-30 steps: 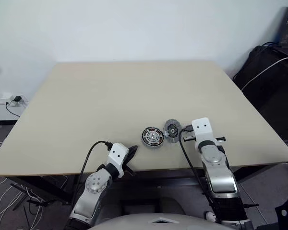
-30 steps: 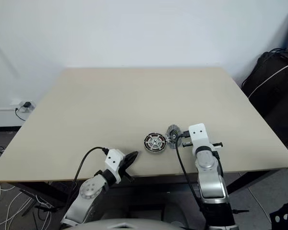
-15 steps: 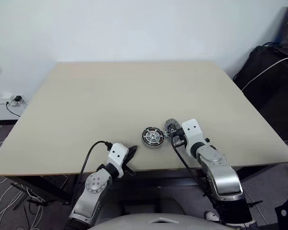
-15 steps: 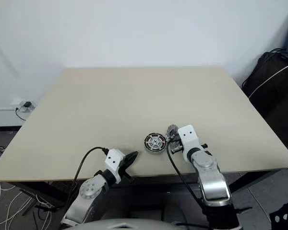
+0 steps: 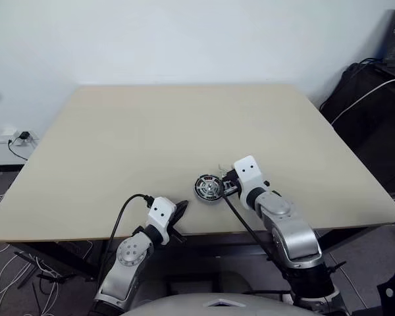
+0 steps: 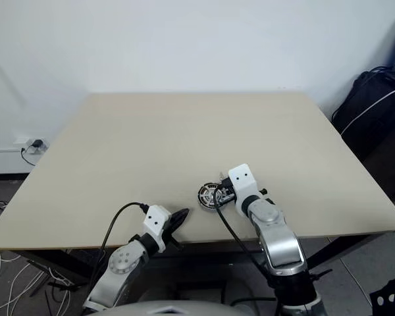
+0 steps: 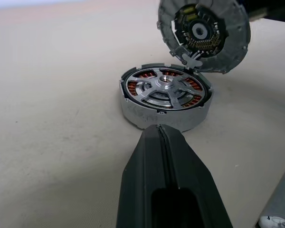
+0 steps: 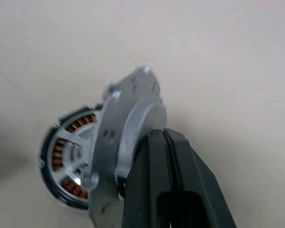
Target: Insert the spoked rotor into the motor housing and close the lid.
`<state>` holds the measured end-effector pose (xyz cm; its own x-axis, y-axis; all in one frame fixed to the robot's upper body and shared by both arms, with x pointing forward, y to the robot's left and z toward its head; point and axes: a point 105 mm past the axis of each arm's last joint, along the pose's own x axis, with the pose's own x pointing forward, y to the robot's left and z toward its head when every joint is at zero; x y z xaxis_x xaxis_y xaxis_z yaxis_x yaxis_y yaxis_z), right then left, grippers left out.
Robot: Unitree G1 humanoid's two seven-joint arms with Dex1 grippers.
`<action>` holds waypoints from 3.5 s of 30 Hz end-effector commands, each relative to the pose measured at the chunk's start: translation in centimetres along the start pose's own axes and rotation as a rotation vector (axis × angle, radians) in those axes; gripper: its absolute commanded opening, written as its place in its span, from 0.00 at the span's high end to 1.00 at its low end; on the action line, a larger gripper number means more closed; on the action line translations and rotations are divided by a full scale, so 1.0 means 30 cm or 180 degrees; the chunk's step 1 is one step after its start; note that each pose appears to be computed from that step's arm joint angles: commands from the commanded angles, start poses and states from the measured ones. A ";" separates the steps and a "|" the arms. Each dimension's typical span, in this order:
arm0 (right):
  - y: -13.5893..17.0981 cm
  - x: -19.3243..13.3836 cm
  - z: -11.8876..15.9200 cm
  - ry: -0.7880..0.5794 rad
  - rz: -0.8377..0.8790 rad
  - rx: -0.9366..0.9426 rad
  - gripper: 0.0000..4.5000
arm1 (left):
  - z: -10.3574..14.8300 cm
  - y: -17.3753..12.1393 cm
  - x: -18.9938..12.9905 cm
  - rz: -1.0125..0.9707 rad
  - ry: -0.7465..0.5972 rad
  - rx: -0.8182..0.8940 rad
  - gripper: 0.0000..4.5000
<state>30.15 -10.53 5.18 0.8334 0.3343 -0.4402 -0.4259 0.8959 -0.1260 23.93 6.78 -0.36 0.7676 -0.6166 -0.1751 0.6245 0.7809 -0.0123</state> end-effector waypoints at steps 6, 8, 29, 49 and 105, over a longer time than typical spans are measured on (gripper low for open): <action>0.115 0.066 0.025 -0.0038 0.0379 0.0008 0.99 | 0.031 0.009 0.012 0.0024 -0.0099 0.0050 1.00; 0.124 0.082 0.009 0.0021 0.0419 0.0035 0.99 | 0.033 0.010 0.013 0.0028 -0.0103 0.0051 1.00; 0.127 0.030 0.141 -0.0806 0.1198 -0.0374 0.99 | 0.035 0.011 0.006 0.0073 -0.0112 0.0044 1.00; 0.205 -0.116 0.075 -0.0877 0.1876 -0.0480 0.99 | 0.039 0.001 0.012 0.0018 -0.0128 0.0043 1.00; -0.117 -0.002 0.118 -0.0997 -0.0344 -0.0317 0.99 | 0.037 0.008 0.022 0.0065 -0.0165 0.0038 1.00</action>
<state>32.08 -11.33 8.01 0.9100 0.3936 -0.1304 -0.4131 0.8875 -0.2041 24.31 6.69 -0.44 0.7805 -0.6013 -0.1710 0.6081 0.7937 -0.0151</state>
